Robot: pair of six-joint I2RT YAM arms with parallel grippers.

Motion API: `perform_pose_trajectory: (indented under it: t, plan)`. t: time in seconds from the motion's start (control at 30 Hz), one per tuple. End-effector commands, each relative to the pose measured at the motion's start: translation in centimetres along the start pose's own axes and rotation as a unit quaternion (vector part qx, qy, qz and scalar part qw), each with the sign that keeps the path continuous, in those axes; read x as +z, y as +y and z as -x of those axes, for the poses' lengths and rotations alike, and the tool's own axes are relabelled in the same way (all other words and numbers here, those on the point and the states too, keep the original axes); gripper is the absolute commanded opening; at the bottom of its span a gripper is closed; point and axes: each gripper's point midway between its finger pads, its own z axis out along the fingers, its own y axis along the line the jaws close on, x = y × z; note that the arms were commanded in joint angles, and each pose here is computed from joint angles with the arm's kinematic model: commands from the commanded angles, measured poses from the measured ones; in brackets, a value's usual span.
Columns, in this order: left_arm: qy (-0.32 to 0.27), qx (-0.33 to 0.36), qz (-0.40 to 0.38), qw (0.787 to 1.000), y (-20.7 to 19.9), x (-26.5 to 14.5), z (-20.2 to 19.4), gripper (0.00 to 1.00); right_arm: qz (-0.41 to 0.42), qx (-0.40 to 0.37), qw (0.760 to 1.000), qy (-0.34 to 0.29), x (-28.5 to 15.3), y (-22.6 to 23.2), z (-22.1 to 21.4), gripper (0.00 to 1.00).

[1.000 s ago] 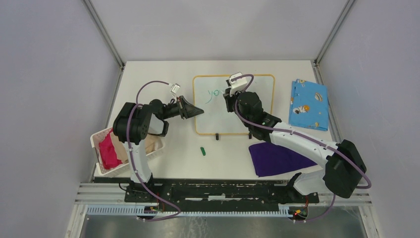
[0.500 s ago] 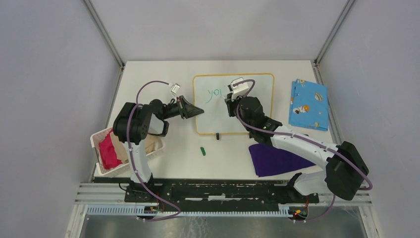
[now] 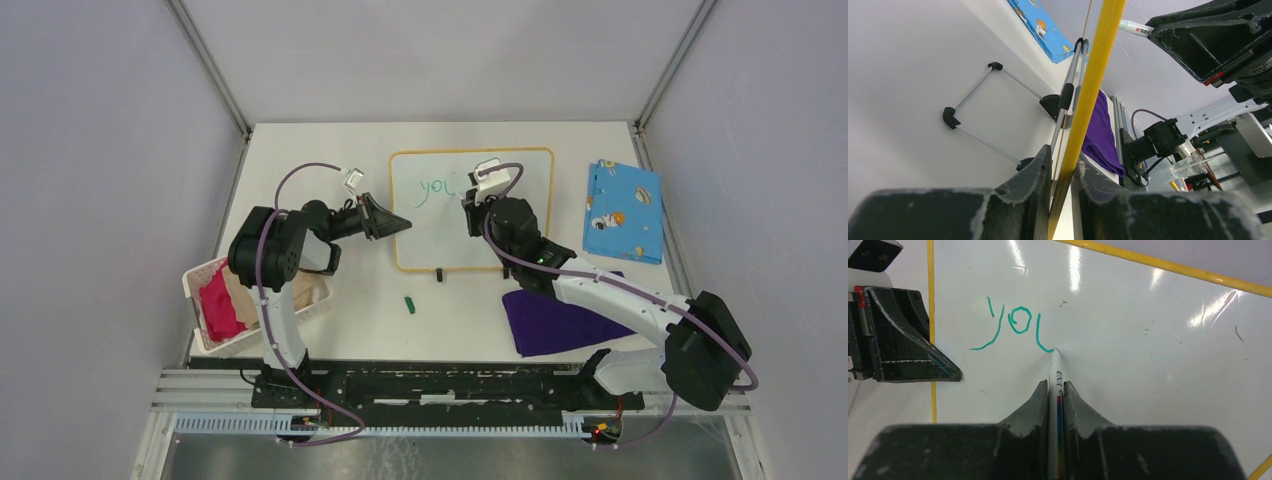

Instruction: Write a sentence on the whiteboard

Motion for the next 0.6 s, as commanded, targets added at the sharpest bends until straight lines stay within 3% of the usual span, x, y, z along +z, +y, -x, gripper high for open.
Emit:
perform_pose_trajectory:
  t: [0.0,0.57]
  plan:
    - [-0.017,0.089,-0.047,0.995,-2.4,0.3,1.6,0.23,-0.038,0.006,0.999,-0.018,-0.1,-2.0,1.4,0.0]
    - [-0.015,0.088,-0.049,0.995,-2.5,0.4,1.6,0.23,-0.038,0.008,0.999,-0.033,0.7,-1.7,3.7,0.0]
